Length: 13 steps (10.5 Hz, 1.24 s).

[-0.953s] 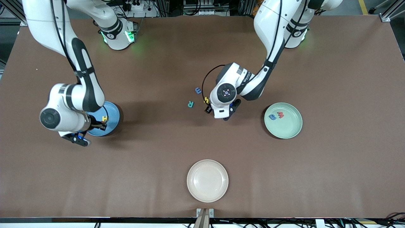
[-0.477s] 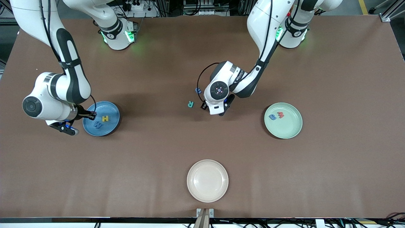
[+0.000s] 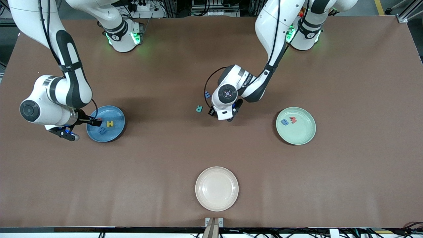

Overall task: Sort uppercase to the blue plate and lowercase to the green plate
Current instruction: 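Place the Q on the blue plate while the left gripper reaches letters, then grasp the yellow u with the left gripper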

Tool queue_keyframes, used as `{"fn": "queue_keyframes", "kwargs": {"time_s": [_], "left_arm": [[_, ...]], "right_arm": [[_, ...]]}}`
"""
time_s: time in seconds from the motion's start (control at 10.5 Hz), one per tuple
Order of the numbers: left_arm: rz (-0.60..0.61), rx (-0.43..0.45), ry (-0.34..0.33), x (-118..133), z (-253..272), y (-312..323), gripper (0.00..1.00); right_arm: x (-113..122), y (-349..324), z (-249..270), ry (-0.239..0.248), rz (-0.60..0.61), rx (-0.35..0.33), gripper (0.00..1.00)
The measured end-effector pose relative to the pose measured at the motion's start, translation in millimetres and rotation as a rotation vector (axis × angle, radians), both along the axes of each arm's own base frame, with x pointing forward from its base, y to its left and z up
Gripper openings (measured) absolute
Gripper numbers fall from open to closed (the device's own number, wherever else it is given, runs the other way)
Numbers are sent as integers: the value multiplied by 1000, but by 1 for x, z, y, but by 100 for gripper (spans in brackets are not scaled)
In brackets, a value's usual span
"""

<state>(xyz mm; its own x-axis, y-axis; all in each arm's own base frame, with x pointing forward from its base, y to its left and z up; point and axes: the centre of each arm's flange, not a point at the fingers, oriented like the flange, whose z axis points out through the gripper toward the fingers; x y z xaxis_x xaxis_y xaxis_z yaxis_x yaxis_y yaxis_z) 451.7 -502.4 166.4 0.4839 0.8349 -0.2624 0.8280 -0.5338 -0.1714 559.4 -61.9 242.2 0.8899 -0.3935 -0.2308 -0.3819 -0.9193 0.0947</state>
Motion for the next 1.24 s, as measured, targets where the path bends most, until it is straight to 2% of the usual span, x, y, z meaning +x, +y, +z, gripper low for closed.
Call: {"fn": "queue_keyframes", "kwargs": {"time_s": [0.38,0.48,0.86,1.05,1.24], "left_arm": [[0,-2,-3,0,0,-1,77],[-5,-7,-11,-1,2,-5,72],[-61,-13,-101,2,27,-15,72],[-135,28,-156,-1,36,-14,73],[-149,78,-196,-4,42,-10,74]], "right_arm": [[2,2,2,-6,4,0,100],[2,3,2,-6,5,1,100],[7,6,6,-17,12,1,100],[10,9,9,-24,19,1,100],[11,11,10,-26,22,1,100]]}}
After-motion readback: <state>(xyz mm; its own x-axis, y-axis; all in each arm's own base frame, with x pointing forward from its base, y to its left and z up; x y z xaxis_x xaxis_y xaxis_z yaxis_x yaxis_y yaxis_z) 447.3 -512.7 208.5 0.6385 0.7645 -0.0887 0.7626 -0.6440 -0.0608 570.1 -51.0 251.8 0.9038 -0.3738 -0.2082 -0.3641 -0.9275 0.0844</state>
